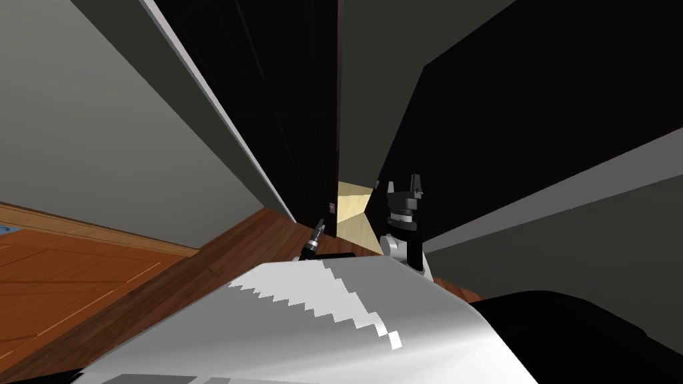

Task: Push the door open

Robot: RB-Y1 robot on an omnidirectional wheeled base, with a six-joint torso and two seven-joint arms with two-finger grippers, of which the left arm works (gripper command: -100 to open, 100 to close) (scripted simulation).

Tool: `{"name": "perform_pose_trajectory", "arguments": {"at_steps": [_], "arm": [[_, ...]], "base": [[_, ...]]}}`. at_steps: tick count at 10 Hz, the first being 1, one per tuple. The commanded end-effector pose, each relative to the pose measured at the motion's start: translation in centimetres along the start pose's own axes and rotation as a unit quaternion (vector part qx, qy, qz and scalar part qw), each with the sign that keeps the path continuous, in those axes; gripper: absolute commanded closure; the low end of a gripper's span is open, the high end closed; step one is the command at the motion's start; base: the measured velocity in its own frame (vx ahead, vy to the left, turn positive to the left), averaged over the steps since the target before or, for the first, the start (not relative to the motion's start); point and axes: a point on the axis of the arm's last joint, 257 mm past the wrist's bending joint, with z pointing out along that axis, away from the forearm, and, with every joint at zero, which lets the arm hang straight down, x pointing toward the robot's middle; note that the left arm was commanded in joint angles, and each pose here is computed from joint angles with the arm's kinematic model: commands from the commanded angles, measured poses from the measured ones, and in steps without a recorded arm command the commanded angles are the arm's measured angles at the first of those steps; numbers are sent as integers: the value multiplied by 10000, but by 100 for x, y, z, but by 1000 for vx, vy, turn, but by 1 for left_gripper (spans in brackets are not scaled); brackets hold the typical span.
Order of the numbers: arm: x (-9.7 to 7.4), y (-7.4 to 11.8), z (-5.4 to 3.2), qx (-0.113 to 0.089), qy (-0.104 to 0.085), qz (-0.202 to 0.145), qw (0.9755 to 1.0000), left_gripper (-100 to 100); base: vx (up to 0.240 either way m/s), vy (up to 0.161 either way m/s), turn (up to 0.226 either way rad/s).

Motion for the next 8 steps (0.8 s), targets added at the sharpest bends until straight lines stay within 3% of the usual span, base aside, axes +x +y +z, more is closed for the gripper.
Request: {"name": "perform_pose_trajectory", "arguments": {"at_steps": [1, 5, 8], "arm": [[52, 88, -28, -89, 55, -20, 9999, -100], [110, 188, -50, -187, 112, -44, 9998, -100], [54, 222, -58, -207, 86, -5, 9997, -100]], "base": [[105, 55, -83], [90, 42, -43], [157, -55, -25]]}}
